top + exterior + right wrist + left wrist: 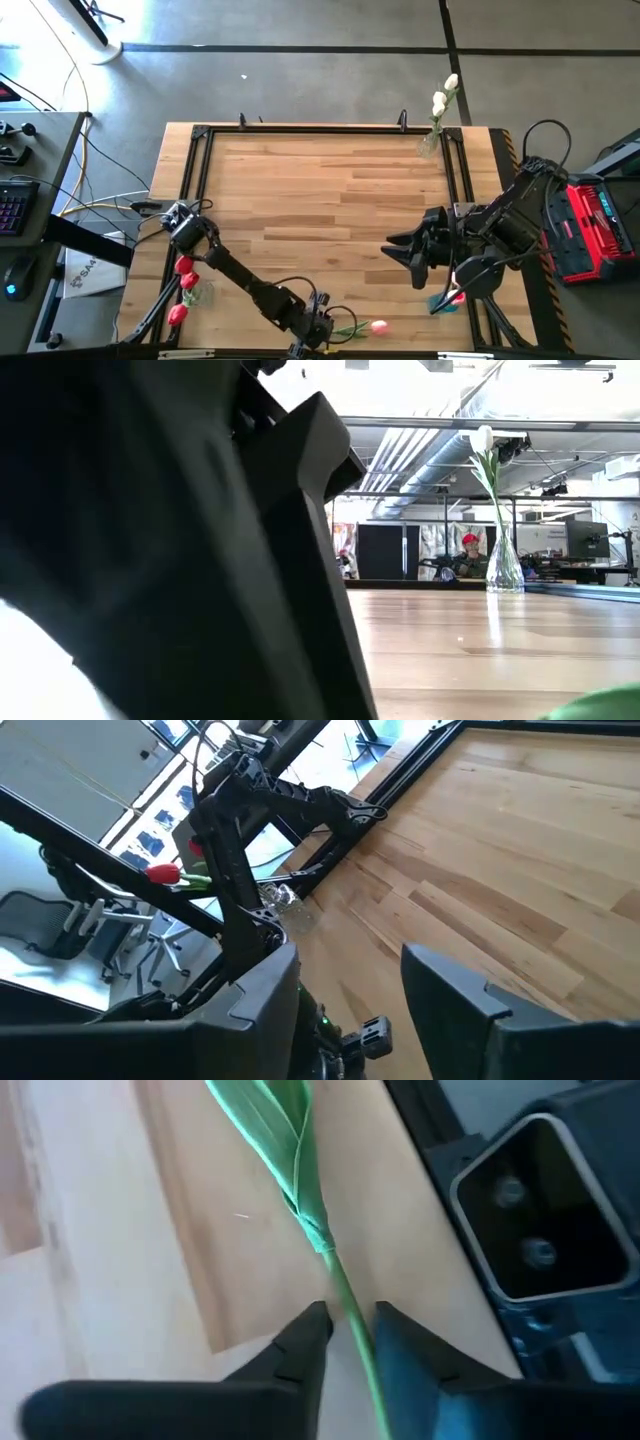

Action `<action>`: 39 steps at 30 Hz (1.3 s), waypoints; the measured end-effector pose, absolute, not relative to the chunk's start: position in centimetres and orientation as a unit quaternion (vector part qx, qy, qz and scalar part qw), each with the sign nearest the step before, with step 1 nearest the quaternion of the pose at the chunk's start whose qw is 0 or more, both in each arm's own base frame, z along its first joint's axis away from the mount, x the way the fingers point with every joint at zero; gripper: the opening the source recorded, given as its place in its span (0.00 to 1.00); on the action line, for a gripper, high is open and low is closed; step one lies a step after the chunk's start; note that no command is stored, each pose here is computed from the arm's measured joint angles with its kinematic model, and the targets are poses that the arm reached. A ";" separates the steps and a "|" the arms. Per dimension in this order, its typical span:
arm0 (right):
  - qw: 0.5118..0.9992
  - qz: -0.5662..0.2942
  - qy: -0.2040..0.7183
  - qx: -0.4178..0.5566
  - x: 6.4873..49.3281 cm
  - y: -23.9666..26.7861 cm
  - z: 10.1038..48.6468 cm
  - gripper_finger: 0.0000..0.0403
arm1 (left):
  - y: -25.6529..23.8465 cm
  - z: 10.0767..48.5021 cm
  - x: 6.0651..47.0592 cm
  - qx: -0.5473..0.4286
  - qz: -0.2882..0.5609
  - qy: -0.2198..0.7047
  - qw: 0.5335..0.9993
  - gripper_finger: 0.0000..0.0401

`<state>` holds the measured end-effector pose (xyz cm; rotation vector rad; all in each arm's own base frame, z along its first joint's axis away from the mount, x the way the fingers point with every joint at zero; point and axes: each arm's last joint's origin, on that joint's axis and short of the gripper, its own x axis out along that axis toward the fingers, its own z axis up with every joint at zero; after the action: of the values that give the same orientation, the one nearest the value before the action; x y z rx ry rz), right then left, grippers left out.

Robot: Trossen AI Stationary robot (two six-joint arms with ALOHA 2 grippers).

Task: Sort flowers into vase by color
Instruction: Put the pink tulip into the blue vase

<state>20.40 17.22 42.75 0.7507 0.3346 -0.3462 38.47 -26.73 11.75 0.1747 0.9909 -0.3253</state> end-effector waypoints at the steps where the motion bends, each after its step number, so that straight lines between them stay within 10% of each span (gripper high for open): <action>1: 0.902 -0.166 0.161 0.363 20.4 17.2 42.8 0.39 | -26.6 11.7 38.5 0.087 -0.152 0.472 0.864 0.16; 13: 0.918 -0.145 0.159 0.333 19.3 16.2 45.9 0.31 | -22.5 13.7 40.2 0.074 -0.085 0.472 0.874 0.00; 27: 0.910 -0.210 0.172 0.314 13.8 10.6 50.8 0.31 | -10.2 28.8 41.6 -0.054 0.026 0.295 0.953 0.00; 39: 0.936 -0.210 0.144 0.243 13.6 9.9 51.4 0.53 | -0.6 37.4 39.2 -0.141 0.131 0.118 0.974 0.00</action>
<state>13.57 9.86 51.37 0.4971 0.2946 -0.4286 39.21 -0.59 37.43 -0.2854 0.2385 0.2641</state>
